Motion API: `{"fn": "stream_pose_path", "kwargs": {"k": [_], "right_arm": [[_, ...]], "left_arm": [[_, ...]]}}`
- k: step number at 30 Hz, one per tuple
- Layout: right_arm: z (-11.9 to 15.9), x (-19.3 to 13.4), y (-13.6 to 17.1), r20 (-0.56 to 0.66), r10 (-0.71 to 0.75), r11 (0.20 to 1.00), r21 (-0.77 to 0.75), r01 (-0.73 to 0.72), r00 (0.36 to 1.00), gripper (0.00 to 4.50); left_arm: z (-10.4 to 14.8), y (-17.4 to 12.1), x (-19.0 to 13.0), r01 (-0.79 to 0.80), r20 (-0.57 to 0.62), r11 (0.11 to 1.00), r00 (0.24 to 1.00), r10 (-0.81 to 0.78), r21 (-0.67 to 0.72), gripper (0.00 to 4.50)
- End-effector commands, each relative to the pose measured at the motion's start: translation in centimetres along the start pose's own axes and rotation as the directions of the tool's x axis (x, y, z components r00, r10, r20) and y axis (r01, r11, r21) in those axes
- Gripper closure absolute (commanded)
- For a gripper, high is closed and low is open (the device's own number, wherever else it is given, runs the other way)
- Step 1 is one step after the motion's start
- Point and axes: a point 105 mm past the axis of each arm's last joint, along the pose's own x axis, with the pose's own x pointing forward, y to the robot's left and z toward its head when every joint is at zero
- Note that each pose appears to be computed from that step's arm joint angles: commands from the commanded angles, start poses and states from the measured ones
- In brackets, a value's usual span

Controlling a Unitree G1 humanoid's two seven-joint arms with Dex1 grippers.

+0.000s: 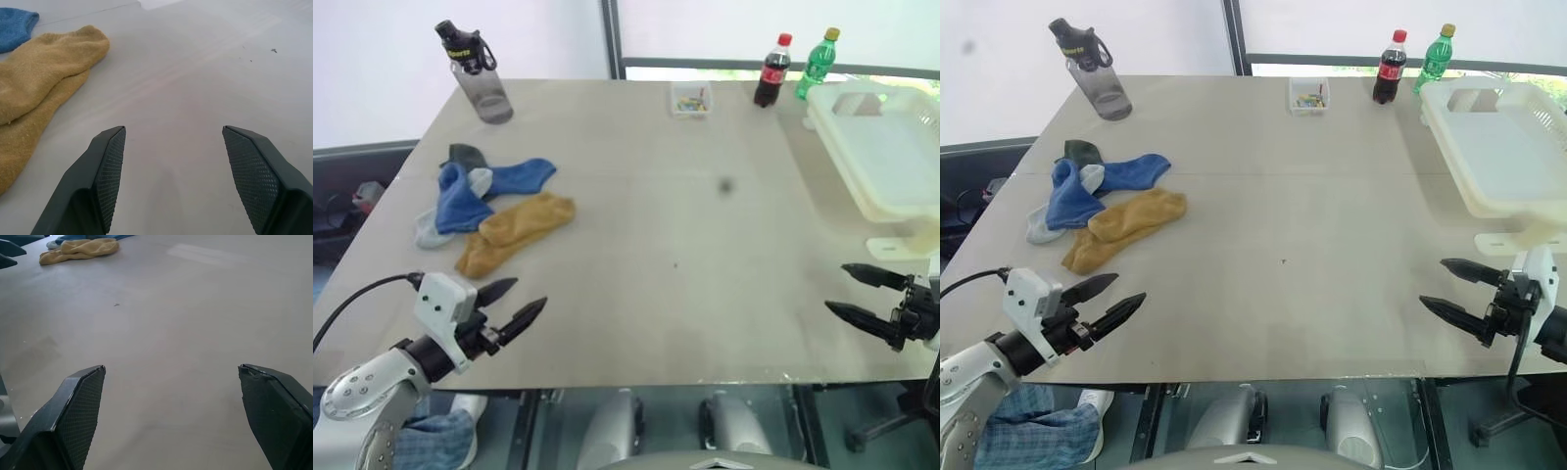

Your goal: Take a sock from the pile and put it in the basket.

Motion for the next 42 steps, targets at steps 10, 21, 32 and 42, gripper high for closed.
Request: {"fn": "stream_pose_path", "kwargs": {"k": [10, 21, 32, 42], "right_arm": [[3.2, 3.9, 2.9, 0.110, 0.119, 0.991, -0.081, -0.110, 0.987, 0.00], [4.8, 5.0, 3.8, 0.158, 0.153, 0.984, -0.115, -0.136, 0.975, 0.00], [4.5, 5.0, 3.7, 0.155, 0.128, 0.986, -0.122, -0.110, 0.979, 0.00], [4.0, 4.8, 3.5, 0.159, 0.095, 0.991, -0.110, -0.078, 0.983, 0.00]], "left_arm": [[1.8, 1.8, 5.4, -0.194, 0.079, 0.979, 0.979, 0.189, 0.063, 1.13], [2.4, 1.8, 14.6, -0.346, 0.164, 0.937, 0.928, 0.335, 0.040, 1.13], [4.0, 3.6, 17.0, -0.390, 0.213, 0.919, 0.904, 0.370, 0.057, 1.13], [2.0, 5.1, 17.3, -0.458, 0.113, 0.887, 0.879, 0.462, -0.060, 1.13]]}}
